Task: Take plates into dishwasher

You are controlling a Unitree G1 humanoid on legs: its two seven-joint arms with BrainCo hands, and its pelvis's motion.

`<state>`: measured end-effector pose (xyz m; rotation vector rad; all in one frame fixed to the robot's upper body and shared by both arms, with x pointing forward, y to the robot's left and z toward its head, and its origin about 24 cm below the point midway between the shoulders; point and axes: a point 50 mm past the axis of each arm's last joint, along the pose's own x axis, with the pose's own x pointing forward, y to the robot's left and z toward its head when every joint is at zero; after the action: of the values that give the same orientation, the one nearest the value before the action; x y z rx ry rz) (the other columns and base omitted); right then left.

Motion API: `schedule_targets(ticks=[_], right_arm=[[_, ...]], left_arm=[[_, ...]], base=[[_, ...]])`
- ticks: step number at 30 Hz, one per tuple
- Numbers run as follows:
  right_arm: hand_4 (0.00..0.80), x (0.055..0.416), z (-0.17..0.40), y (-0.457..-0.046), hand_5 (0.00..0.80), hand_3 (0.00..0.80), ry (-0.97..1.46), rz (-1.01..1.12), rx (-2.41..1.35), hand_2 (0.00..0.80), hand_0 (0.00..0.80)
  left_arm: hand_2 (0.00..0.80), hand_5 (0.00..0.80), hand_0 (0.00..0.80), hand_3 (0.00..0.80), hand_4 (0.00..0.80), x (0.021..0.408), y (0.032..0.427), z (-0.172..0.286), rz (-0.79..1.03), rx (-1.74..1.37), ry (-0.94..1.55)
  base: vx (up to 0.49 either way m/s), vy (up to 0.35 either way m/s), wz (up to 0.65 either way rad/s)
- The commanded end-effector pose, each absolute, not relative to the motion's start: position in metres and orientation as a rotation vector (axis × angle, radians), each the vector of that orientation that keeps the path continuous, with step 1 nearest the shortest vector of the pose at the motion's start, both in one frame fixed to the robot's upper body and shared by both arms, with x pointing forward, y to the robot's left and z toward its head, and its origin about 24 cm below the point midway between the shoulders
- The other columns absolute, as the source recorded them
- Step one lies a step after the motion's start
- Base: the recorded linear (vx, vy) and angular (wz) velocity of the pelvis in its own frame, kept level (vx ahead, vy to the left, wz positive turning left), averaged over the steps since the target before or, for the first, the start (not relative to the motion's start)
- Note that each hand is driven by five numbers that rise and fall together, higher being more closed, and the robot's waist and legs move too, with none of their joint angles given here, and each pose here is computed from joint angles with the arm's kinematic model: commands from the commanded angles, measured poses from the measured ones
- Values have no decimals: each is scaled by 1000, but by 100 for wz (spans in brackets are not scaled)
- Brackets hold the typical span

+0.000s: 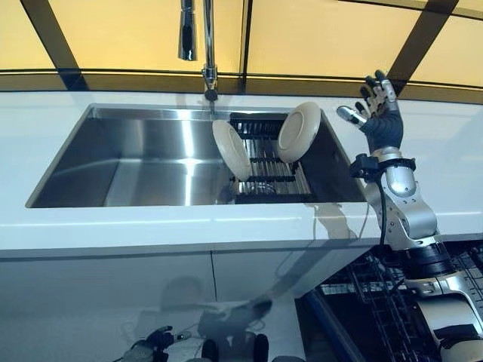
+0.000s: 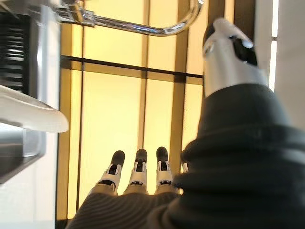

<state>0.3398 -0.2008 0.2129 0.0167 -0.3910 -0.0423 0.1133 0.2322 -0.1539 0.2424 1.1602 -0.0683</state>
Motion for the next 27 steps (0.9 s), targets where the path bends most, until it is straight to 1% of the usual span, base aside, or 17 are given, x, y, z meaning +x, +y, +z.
schedule_targets(ticks=[1, 12, 20, 27], right_arm=[[0, 350, 237, -192, 0, 0, -430, -11, 8, 0, 0], [0, 359, 195, -197, 0, 0, -164, -4, 125, 0, 0], [0, 363, 177, -204, 0, 0, -91, -30, 186, 0, 0], [0, 357, 162, -203, 0, 0, -57, -21, 223, 0, 0]], left_arm=[[0, 0, 0, 0, 0, 127, 228, -152, -124, 287, 1137], [0, 0, 0, 0, 0, 129, 226, -152, -131, 294, 1147], [0, 0, 0, 0, 0, 125, 227, -153, -126, 292, 1155], [0, 0, 0, 0, 0, 118, 228, -155, -117, 287, 1169]], base=[[61, -52, 15], [61, 3, 3], [38, 30, 1], [4, 4, 0]])
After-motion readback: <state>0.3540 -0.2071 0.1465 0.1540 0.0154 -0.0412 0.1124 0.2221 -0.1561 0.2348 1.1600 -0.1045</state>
